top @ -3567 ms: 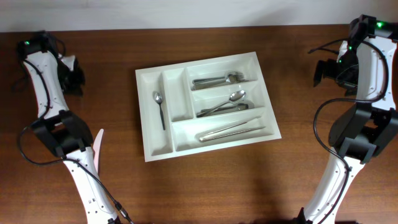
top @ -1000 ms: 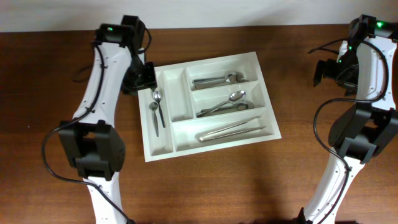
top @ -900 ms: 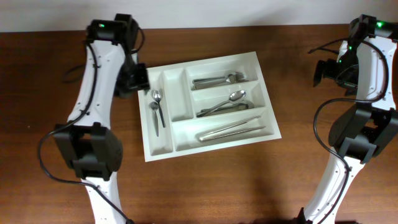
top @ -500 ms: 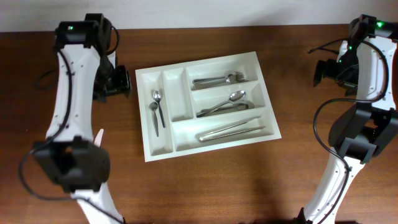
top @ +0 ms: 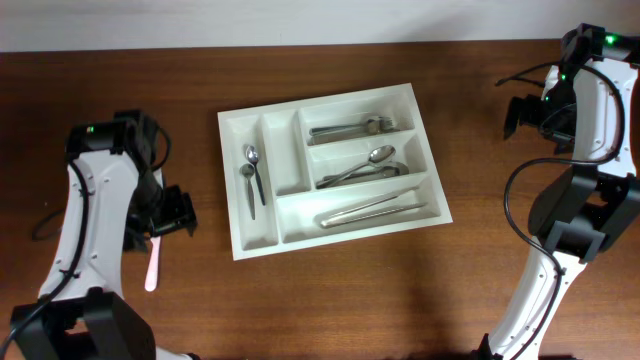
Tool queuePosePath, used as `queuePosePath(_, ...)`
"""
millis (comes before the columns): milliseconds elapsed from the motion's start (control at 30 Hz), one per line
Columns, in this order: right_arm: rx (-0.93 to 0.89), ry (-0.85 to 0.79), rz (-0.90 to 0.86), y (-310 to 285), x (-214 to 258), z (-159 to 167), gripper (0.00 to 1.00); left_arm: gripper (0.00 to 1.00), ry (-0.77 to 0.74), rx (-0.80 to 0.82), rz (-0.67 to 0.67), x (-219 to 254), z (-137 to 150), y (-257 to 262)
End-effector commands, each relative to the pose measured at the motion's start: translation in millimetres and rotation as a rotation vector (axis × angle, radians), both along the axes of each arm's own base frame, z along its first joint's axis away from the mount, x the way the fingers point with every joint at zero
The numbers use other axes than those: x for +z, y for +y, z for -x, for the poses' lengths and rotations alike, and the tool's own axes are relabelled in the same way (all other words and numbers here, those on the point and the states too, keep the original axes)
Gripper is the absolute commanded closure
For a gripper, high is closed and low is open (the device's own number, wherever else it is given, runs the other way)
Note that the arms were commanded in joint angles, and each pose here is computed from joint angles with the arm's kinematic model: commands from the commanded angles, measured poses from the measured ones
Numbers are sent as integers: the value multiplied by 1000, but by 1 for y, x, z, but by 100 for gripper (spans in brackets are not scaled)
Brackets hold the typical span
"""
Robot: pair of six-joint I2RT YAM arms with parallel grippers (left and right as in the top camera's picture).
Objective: Pack container
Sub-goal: 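Open the left gripper and move it toward the pink knife, then lower the left gripper onto the pink knife handle and close it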
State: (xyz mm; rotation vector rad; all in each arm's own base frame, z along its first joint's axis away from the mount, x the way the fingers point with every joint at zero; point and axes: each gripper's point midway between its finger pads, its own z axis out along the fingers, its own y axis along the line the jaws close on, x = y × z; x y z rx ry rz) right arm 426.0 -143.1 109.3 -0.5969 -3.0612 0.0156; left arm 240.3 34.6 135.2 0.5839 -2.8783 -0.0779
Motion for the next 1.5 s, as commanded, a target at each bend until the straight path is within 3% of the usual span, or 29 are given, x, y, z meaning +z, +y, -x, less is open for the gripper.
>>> queuePosePath(0, 11, -3, -5, 3, 1, 0, 1, 13, 17, 33, -11, -15, 12, 10)
queuePosePath(33, 11, -3, -5, 3, 1, 0, 1, 13, 17, 26, -11, -22, 13, 13)
queuePosePath(67, 11, -3, -5, 3, 1, 0, 1, 2, 17, 30, -26, -28, 14, 18)
queuePosePath(333, 11, -3, -5, 3, 1, 0, 1, 1, -32, 40, -200, -53, 7, 59)
queuePosePath(500, 11, -3, -5, 3, 1, 0, 1, 1, -138, -91, -75, -64, -18, 42)
queuePosePath(733, 11, -3, -5, 3, 1, 0, 1, 1, -202, -215, -39, -69, -37, 40)
queuePosePath(1000, 11, -3, -5, 3, 1, 0, 1, 1, -106, -220, 56, -97, -27, 27)
queuePosePath(1467, 11, -3, -5, 3, 1, 0, 1, 0, -16, -229, 84, -125, -14, 37)
